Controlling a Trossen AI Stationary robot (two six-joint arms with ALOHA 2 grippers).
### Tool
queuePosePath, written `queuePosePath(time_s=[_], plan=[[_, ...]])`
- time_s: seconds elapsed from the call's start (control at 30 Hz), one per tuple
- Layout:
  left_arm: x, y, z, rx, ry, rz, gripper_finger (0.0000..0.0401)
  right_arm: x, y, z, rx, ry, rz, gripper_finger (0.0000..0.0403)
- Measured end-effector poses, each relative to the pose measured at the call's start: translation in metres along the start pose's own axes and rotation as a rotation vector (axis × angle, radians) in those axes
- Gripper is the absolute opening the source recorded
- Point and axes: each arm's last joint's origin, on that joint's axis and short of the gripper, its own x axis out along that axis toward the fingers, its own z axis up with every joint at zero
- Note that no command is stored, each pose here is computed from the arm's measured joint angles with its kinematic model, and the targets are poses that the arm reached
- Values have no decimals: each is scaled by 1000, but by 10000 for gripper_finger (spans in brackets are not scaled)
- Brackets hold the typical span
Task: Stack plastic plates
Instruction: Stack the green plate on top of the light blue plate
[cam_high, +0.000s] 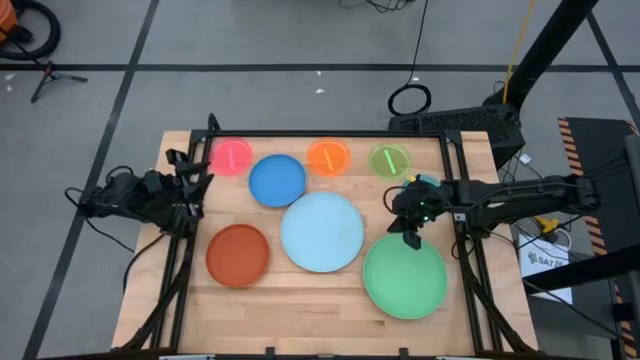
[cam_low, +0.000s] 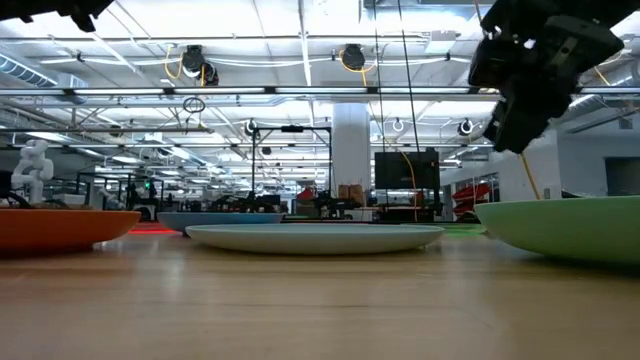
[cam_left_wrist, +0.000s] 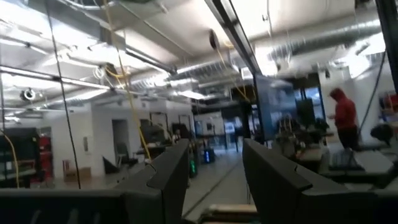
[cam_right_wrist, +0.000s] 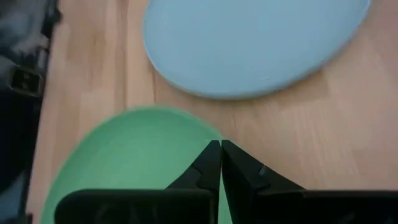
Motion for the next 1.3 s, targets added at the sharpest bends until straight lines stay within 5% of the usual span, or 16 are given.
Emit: queuePosePath(time_s=[0.47, 0.7, 1.13, 1.3], plan=[[0, 4, 9, -37, 3, -2, 159, 26, 10, 18, -253, 251, -211, 11], [0, 4, 9, -31, 6, -3, 159, 27, 9, 18, -264, 366, -240, 16], [0, 3, 7, -31, 20, -8, 159, 30, 7, 13, -246, 434, -253, 186], [0, 3, 7, -28, 28, -11, 159, 38, 2, 6, -228, 535, -268, 217]])
